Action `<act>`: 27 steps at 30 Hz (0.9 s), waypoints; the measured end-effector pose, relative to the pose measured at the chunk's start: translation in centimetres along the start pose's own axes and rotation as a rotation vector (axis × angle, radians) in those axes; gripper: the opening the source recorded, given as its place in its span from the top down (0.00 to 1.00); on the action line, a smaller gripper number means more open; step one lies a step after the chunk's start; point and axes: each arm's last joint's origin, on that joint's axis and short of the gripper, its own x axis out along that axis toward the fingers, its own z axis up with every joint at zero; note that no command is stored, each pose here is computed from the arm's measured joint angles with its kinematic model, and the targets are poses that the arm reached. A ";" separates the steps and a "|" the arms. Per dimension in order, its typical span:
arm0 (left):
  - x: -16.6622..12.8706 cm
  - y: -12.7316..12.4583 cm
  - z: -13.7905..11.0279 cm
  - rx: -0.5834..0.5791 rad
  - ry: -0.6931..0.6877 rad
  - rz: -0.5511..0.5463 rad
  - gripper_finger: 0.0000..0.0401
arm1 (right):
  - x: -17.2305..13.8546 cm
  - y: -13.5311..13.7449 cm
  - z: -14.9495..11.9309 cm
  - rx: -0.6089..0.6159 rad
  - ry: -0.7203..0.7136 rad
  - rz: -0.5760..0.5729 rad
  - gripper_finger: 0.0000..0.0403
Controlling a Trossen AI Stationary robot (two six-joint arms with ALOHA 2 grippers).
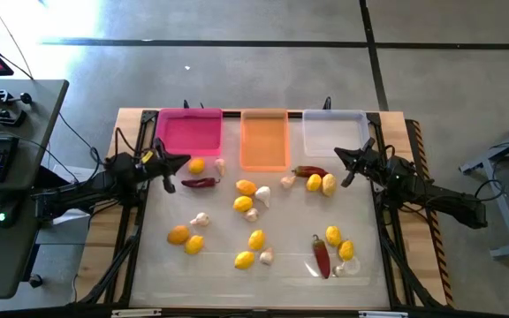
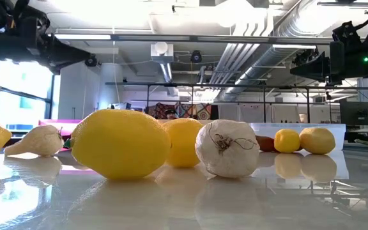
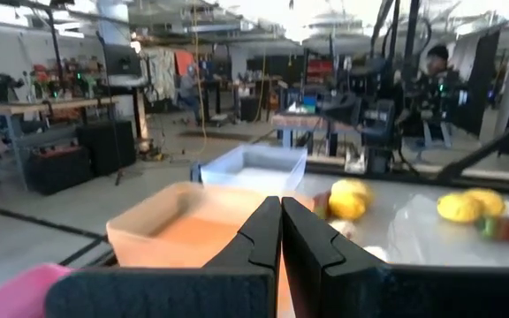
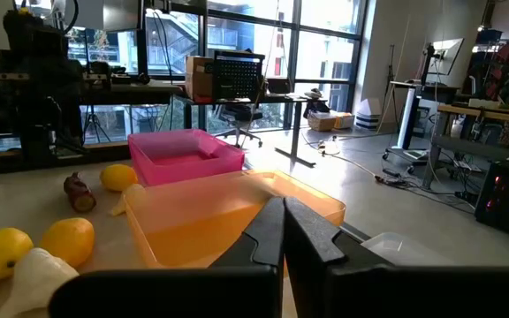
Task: Sort produce into baskets
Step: Put the red chili pepper into the pink bin
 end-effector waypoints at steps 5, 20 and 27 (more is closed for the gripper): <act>0.0 0.0 0.2 -0.071 -0.023 -0.015 1.00 | 0.0 0.0 0.0 0.000 0.000 0.000 1.00; 0.0 -0.2 0.6 -0.074 -0.076 -0.077 1.00 | 0.0 0.0 0.0 0.000 0.000 0.000 1.00; 0.0 -0.3 0.5 -0.076 -0.065 -0.117 1.00 | 0.0 0.0 0.0 0.000 0.000 0.000 1.00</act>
